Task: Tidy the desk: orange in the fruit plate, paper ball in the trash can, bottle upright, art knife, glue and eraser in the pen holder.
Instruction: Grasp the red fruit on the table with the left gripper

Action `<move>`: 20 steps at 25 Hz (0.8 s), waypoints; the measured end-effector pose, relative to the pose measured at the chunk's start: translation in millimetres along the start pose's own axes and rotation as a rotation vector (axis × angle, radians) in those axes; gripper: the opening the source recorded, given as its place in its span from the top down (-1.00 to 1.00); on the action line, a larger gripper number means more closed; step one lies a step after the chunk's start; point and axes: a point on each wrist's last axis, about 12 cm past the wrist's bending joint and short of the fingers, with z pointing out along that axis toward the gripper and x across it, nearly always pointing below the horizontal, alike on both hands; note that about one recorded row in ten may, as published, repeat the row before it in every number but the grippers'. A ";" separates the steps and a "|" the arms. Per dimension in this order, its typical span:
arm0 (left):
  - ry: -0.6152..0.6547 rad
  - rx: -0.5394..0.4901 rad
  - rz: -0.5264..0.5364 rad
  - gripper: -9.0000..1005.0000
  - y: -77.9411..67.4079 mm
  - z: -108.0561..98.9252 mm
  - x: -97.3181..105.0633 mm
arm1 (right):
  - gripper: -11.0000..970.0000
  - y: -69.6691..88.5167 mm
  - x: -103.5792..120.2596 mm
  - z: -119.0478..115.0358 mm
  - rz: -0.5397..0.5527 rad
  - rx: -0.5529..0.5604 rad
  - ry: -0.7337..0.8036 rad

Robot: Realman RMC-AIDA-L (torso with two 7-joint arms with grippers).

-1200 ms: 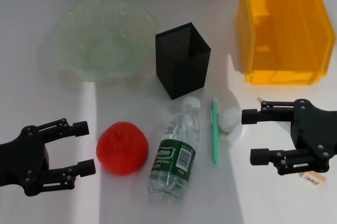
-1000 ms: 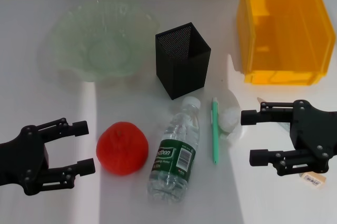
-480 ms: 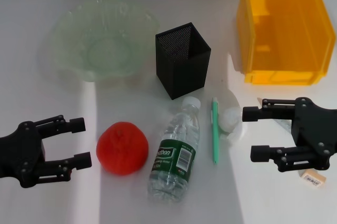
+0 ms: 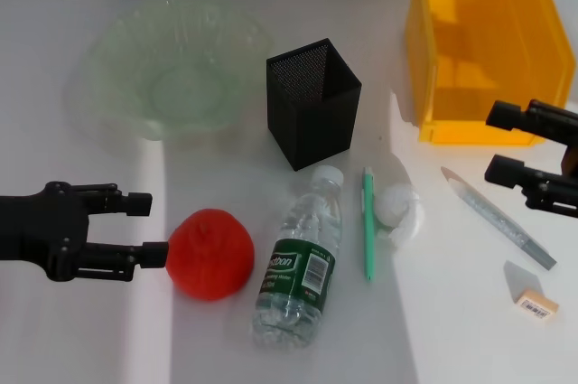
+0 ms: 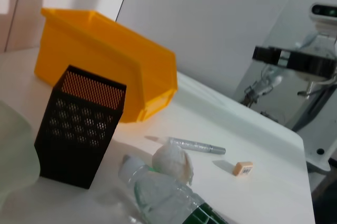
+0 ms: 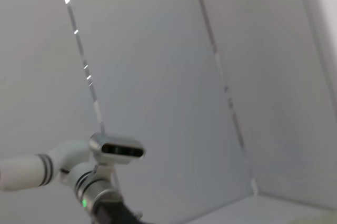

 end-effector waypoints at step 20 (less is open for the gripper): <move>0.380 -0.075 0.023 -0.66 20.5 72.7 -61.9 | -0.56 13.8 17.8 -30.7 -0.002 0.034 0.045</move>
